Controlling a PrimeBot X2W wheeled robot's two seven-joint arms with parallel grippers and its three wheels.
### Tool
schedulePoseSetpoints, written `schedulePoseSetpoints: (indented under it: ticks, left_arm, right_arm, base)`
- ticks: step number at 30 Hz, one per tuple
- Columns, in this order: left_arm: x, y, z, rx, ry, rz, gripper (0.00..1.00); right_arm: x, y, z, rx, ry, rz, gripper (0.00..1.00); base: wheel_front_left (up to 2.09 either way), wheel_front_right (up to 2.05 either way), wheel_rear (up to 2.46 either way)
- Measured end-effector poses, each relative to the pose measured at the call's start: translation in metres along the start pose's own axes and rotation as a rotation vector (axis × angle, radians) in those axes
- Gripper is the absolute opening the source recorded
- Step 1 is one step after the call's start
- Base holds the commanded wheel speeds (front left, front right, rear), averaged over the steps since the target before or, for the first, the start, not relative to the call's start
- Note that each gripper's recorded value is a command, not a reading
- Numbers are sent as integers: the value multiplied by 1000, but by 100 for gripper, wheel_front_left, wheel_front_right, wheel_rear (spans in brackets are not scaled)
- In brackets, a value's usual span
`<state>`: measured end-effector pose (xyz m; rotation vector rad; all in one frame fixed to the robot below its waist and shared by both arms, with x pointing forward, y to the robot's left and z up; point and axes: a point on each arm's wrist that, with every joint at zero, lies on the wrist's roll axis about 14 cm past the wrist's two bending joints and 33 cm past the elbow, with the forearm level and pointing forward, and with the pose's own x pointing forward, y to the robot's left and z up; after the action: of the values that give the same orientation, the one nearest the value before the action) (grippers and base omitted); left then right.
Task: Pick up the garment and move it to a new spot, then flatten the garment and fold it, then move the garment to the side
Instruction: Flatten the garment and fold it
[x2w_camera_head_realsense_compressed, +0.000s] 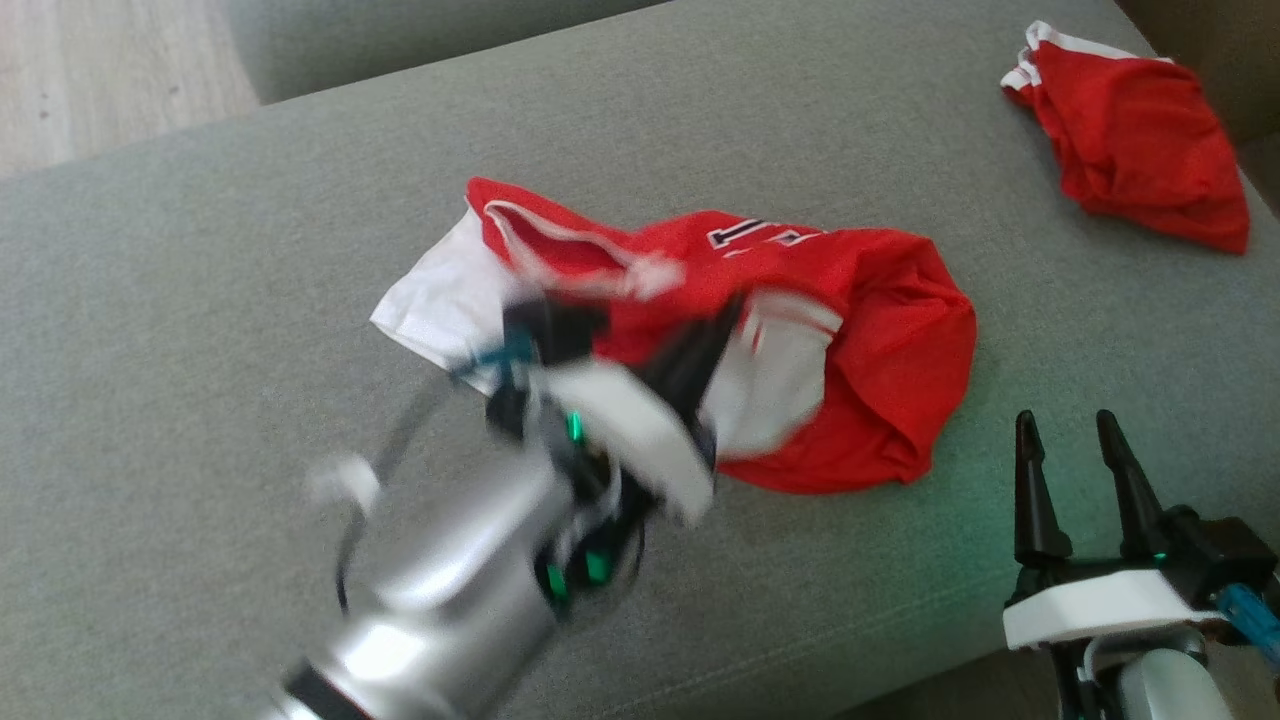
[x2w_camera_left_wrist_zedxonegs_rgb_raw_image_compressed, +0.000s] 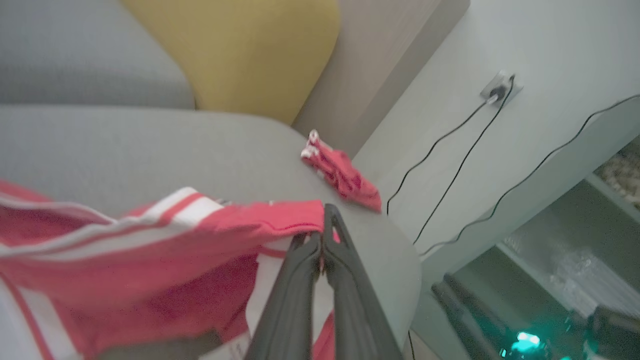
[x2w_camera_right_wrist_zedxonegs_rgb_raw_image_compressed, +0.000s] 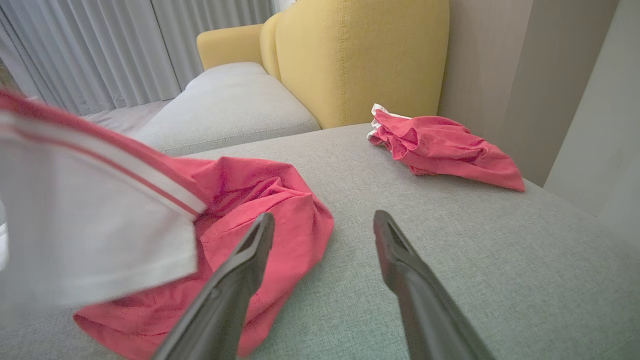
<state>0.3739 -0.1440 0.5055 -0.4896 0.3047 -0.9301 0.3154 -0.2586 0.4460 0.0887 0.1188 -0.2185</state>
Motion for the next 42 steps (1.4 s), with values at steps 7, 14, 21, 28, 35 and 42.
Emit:
schedulePoseSetpoints:
  ticks: [7,14,21,28,35,42]
  left_arm:
    - [13,-26,144,23,-209,-117,0]
    - [27,-18,215,101,-287,-66,0]
    - [50,-18,256,169,-379,-29,0]
    - [49,-33,288,195,-491,-51,0]
    - [28,-34,288,211,-524,-54,0]
    - [-32,24,212,59,-451,141,0]
  right_arm:
    - [0,5,2,31,-11,14,100]
    - [-9,0,1,57,-11,-9,100]
    - [-25,-14,3,69,-21,-58,100]
    - [-33,-22,5,74,-32,-83,100]
    - [-26,-18,12,65,-53,-64,100]
    - [-17,2,9,51,-44,6,100]
  base:
    - [0,0,0]
    - [0,0,0]
    - [0,0,0]
    - [0,0,0]
    - [0,0,0]
    - [0,0,0]
